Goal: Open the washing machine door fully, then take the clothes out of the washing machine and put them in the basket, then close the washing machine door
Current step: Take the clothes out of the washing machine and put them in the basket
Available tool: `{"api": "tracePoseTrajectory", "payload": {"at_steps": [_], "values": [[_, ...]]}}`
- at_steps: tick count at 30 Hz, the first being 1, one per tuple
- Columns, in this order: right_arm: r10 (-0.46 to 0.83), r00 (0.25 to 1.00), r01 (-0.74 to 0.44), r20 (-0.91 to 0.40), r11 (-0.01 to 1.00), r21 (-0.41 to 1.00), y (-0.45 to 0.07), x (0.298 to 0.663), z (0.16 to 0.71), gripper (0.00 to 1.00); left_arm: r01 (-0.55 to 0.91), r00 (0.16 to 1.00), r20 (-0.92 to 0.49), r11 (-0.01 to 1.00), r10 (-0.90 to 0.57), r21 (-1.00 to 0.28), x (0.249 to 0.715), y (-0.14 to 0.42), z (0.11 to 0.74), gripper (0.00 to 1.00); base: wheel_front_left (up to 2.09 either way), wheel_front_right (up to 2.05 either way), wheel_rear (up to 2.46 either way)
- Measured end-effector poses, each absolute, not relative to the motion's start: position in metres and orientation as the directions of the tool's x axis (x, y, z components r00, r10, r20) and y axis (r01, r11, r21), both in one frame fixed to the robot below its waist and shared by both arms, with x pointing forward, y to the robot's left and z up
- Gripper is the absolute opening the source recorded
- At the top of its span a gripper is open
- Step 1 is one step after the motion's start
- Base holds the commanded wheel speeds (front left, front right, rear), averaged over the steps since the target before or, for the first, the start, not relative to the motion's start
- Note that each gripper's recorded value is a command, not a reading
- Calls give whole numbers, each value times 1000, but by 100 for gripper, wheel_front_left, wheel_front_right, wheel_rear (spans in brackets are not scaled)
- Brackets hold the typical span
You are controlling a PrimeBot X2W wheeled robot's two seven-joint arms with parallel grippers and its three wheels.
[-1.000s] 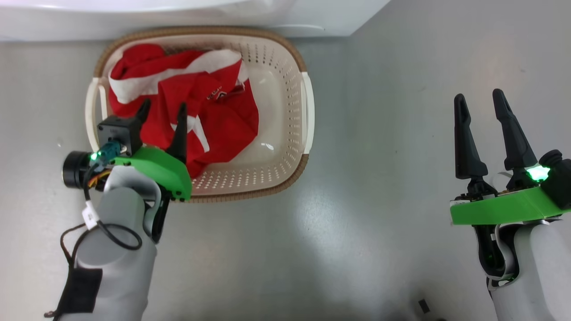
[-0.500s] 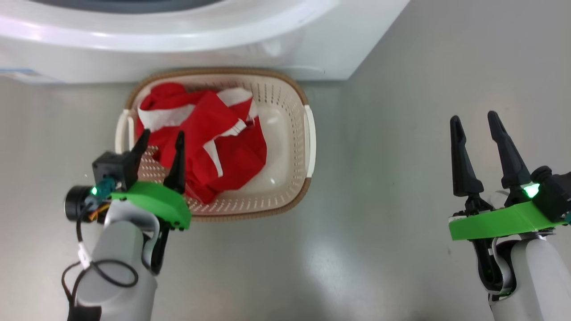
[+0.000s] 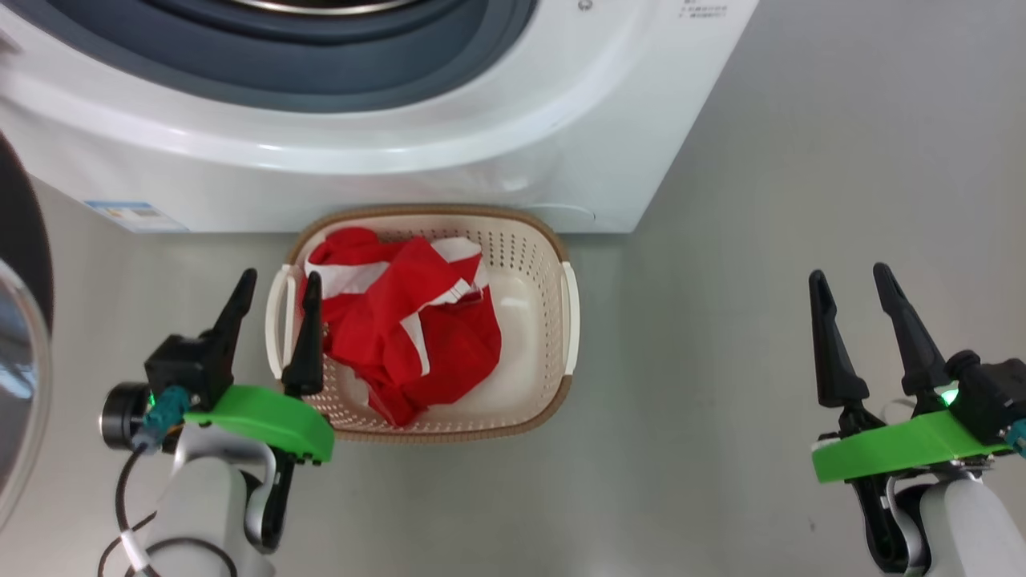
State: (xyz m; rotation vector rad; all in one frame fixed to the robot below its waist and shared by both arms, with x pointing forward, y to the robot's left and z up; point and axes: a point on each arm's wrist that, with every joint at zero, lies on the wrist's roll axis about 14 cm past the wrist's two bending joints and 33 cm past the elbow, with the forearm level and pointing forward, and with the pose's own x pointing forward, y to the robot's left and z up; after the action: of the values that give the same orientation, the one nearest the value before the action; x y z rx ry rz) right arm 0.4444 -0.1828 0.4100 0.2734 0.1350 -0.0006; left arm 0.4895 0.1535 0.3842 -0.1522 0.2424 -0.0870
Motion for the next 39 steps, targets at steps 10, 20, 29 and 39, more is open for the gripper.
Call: {"api": "tracePoseTrajectory", "payload": {"at_steps": [10,20,29,39], "values": [[20,995,7,-99,965,263,-184,421,432,100,43,993,-108,992,-56,-121,462,173,436,100,0,0,0],[14,998,5,-69,966,258,-189,399,450,100,36,999,-20,997,-37,-74,428,182,470,100,0,0,0],[4,998,11,-59,969,248,-196,371,458,100,8,1000,17,998,-7,-63,388,193,485,100,0,0,0],[-7,999,18,-47,969,247,-200,349,463,100,-24,999,25,998,25,-62,352,203,488,100,0,0,0]]}}
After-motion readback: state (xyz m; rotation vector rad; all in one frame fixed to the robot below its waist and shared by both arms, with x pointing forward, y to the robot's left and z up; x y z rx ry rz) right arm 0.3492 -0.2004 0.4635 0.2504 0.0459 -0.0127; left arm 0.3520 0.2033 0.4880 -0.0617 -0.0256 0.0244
